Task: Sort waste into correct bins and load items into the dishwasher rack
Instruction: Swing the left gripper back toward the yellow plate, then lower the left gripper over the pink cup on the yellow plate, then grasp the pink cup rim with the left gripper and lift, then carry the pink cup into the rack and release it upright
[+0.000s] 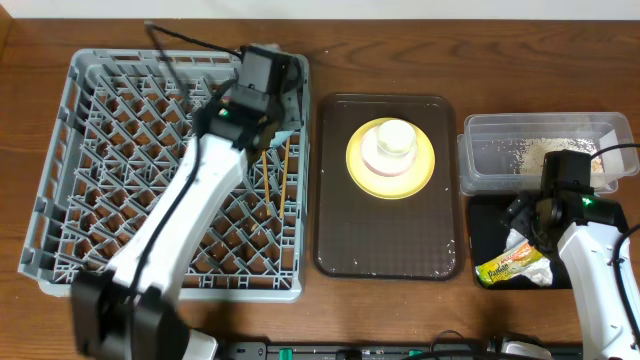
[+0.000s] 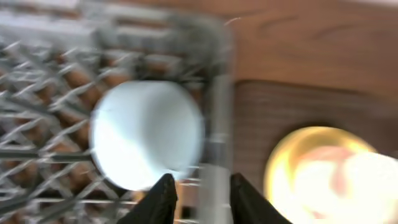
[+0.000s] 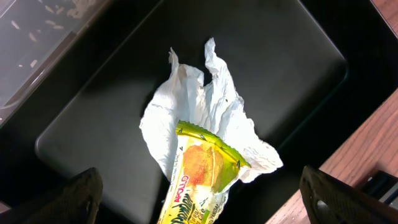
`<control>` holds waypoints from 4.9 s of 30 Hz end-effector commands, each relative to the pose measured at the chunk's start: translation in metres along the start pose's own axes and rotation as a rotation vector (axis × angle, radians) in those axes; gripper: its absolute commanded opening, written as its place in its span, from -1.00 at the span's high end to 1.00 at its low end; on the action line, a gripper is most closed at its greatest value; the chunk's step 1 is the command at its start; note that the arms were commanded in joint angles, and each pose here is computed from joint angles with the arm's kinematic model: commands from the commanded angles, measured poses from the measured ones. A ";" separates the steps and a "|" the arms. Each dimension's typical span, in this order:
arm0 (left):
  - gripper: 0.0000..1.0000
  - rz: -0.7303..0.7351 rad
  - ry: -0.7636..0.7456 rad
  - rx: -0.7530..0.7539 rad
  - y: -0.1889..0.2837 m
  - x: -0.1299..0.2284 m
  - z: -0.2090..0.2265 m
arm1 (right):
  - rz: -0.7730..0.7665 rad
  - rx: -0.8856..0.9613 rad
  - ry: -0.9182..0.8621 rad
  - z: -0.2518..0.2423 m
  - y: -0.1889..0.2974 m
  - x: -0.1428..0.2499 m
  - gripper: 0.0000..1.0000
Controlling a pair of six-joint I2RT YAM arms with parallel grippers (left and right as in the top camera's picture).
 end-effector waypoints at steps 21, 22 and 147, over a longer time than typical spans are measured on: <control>0.12 0.344 -0.294 0.225 0.018 0.017 -0.156 | -0.026 0.010 -0.008 -0.002 0.004 -0.004 -0.99; 0.14 0.356 -0.302 0.223 0.011 0.022 -0.160 | -0.026 0.010 -0.008 -0.002 0.004 -0.004 -0.99; 0.88 0.571 0.510 1.177 -0.028 0.053 0.097 | -0.026 0.010 -0.008 -0.002 0.004 -0.004 -0.97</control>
Point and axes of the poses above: each gripper's point midway between its finger pads, its own y axis back along the fingers, its own z axis along the line the jaws close on, x = y × z, the point moved 9 cm from there along y, back along the fingers, and after that the axes turned 2 degrees about y, right-handed, at the moved point
